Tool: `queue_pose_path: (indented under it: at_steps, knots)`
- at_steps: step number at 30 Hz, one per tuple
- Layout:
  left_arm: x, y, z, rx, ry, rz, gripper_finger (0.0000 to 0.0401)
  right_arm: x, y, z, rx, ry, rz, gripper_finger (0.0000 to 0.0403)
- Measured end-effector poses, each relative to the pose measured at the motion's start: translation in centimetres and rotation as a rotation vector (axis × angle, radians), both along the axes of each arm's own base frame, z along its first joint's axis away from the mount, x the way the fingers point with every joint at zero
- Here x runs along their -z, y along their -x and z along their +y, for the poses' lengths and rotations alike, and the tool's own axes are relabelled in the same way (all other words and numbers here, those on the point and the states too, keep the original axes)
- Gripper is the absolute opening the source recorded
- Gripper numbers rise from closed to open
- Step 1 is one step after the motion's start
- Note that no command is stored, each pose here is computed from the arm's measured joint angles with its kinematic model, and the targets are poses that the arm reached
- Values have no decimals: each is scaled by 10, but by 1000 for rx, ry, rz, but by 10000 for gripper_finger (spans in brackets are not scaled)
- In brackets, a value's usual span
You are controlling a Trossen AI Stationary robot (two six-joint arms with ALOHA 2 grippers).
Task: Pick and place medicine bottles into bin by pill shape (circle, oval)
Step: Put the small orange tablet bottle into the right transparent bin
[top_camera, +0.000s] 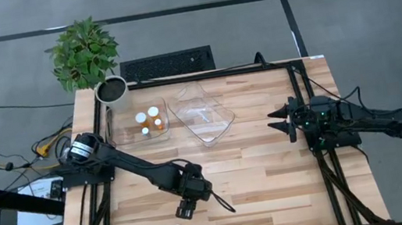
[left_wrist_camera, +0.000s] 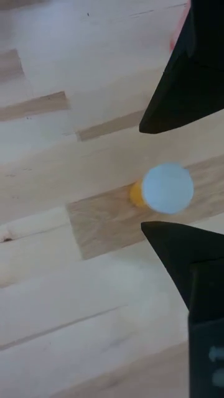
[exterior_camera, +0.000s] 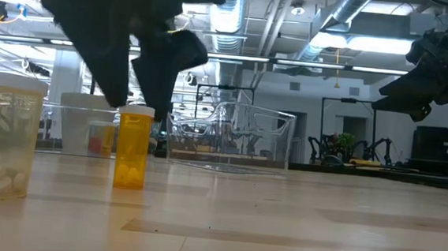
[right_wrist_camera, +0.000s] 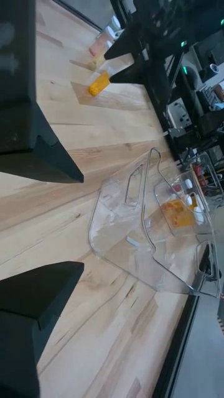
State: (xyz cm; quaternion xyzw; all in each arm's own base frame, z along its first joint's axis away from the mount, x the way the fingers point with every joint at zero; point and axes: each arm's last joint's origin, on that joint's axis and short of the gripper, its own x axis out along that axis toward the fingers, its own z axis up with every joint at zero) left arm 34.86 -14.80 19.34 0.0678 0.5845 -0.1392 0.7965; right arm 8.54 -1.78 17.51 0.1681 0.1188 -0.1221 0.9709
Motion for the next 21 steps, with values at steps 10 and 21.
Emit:
queue_pose_path:
  at_steps: [10,21]
  knots:
    - [2,-1,6,2,11,21,236,0,0,0,0,0,0,225]
    - [2,-3,11,13,9,14,178,0,0,0,0,0,0,225]
